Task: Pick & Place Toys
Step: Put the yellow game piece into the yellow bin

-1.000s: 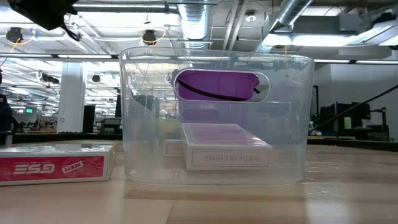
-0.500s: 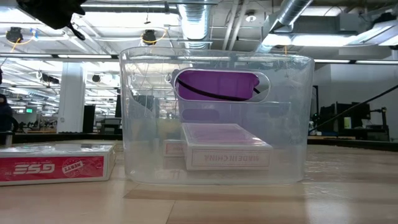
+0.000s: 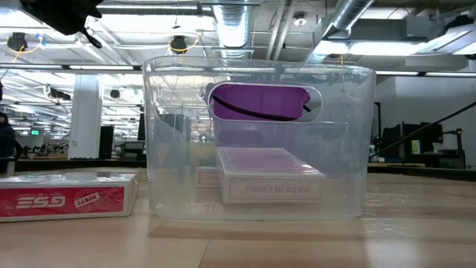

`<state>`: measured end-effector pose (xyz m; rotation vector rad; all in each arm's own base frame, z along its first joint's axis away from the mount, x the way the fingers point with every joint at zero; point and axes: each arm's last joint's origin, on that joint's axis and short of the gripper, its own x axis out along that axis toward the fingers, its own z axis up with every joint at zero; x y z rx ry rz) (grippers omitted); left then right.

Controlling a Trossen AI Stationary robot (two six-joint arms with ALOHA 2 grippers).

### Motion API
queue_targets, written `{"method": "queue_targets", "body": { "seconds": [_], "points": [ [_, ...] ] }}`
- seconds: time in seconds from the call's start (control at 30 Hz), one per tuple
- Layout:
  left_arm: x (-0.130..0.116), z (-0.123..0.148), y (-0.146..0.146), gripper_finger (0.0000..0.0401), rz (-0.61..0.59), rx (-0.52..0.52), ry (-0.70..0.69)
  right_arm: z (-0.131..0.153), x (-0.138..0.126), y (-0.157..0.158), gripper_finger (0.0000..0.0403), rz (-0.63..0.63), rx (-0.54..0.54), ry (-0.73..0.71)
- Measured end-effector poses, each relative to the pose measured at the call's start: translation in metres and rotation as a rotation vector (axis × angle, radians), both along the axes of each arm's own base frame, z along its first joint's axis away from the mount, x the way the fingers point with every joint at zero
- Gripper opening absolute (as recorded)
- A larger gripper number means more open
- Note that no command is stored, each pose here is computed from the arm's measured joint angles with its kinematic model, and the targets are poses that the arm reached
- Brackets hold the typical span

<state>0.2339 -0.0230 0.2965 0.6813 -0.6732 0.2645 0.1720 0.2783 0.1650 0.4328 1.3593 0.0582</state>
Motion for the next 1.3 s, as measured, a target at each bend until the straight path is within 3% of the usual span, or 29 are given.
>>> {"method": "queue_targets", "body": {
  "seconds": [0.7, 1.03, 1.3],
  "points": [
    [0.0002, -0.0002, 0.0000, 0.0296, 0.000, 0.000, 0.003, 0.0009, -0.0047, 0.0066, 0.0197, 0.050, 0.001, -0.059],
    [0.0002, -0.0002, 0.0000, 0.0296, 0.000, 0.000, 0.003, -0.0015, -0.0074, 0.0011, 0.0264, 0.052, -0.058, -0.024],
    [0.0002, -0.0002, 0.0000, 0.0296, 0.000, 0.000, 0.003, -0.0003, -0.0082, 0.0055, 0.0271, 0.074, -0.026, -0.044]
  ]
}}
